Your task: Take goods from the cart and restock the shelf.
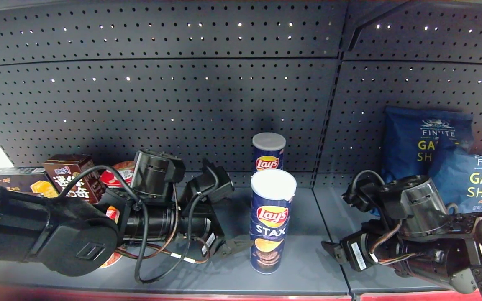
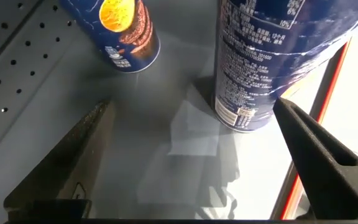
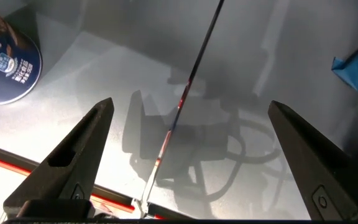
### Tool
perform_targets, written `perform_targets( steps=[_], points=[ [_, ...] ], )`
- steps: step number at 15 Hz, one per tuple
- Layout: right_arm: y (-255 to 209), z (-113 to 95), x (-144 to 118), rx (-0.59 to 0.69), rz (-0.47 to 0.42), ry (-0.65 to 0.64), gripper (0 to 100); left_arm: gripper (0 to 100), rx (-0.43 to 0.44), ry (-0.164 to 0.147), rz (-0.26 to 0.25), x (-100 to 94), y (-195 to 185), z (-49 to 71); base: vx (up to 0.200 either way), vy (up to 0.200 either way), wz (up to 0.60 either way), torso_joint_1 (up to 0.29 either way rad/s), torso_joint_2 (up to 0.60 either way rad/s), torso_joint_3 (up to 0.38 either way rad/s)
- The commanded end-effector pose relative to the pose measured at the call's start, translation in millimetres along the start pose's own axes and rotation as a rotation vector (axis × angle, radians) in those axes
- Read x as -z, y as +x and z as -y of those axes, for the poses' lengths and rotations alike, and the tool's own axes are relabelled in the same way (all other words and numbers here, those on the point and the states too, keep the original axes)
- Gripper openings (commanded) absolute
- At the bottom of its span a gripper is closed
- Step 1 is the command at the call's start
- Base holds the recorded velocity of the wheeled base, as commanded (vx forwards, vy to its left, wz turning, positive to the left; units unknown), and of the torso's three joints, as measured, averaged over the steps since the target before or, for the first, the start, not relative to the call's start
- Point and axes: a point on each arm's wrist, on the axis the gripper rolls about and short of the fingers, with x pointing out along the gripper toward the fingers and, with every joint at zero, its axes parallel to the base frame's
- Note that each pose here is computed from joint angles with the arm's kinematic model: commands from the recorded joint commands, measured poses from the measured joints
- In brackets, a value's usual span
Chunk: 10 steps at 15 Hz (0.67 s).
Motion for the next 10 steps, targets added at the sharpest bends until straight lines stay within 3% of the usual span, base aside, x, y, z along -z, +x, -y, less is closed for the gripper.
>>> perform_targets(
  steps=[1,4,10],
  points=[
    [0,0,0,0.0,0.001,0.0,100,100,-0.005,-0.005,-0.003,1.9,-3,-1.3,0.0,0.0,0.0,0.0,0.0,0.0],
    [-1,0,4,-0.012,-0.002,0.0,100,100,-0.03,-0.023,-0.012,6.9,-6,-8.8,0.0,0.0,0.0,0.0,0.0,0.0],
    [0,3,5,-0.008,-0.001,0.007,100,100,-0.059,-0.024,-0.027,7.1,1,-13.5,0.0,0.0,0.0,0.0,0.0,0.0]
  ],
)
